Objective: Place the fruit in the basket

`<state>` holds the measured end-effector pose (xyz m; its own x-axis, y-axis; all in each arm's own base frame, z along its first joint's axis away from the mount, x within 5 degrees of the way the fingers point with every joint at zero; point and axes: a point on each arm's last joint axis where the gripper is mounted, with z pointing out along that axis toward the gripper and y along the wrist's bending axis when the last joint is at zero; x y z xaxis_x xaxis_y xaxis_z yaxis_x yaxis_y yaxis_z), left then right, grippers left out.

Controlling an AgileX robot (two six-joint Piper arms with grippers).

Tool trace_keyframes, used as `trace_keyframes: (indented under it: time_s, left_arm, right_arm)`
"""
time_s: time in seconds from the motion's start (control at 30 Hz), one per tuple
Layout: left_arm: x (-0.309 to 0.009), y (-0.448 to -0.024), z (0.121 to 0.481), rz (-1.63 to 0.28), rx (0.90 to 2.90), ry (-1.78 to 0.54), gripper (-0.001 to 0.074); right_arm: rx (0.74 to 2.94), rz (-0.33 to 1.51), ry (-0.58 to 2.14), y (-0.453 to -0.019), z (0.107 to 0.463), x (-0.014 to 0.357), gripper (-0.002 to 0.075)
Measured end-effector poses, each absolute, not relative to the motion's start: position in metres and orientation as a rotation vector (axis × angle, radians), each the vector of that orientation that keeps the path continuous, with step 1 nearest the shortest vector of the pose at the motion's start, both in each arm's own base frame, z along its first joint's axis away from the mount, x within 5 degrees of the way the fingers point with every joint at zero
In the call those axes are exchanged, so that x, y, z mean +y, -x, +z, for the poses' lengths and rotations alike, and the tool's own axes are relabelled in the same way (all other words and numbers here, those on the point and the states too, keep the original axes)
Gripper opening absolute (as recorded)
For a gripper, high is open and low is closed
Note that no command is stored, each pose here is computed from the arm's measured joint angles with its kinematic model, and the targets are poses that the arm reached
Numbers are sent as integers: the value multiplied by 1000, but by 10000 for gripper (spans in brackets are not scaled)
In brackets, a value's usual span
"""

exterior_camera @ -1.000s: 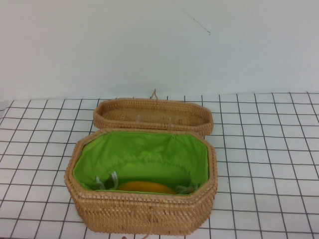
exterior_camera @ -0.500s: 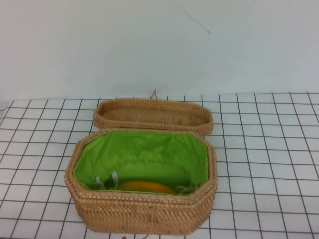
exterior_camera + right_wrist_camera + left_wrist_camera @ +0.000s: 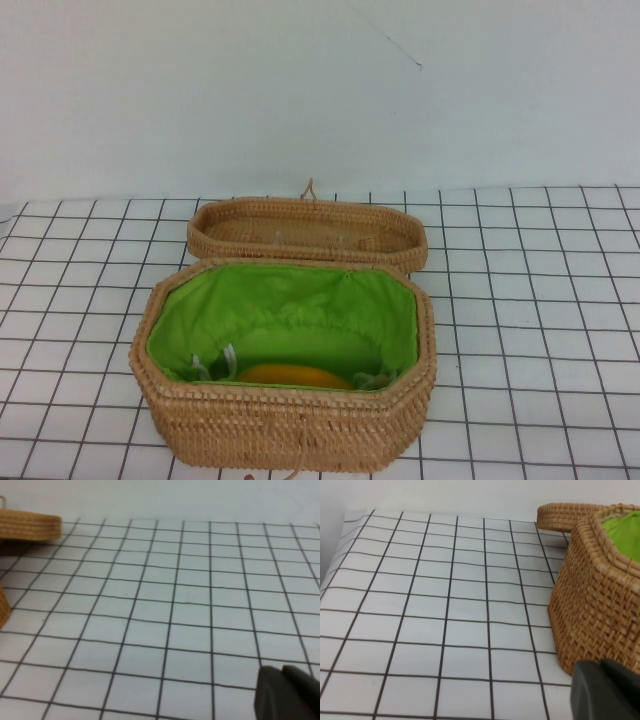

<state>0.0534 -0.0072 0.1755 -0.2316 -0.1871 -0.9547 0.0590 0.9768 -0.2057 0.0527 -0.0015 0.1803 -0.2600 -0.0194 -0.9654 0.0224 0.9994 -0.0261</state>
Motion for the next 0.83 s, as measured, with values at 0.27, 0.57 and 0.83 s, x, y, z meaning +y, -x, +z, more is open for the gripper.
trace_keyframes:
  time_s: [0.27, 0.57, 0.83]
  left_arm:
    - [-7, -53, 176, -229, 1791, 95, 1]
    - [-7, -53, 176, -229, 1791, 95, 1]
    - [-7, -53, 176, -229, 1791, 95, 1]
  right_arm:
    - [1829, -1, -33, -53, 181, -1, -2]
    - [1797, 19, -57, -53, 183, -1, -2]
    - [1797, 19, -57, -53, 183, -1, -2]
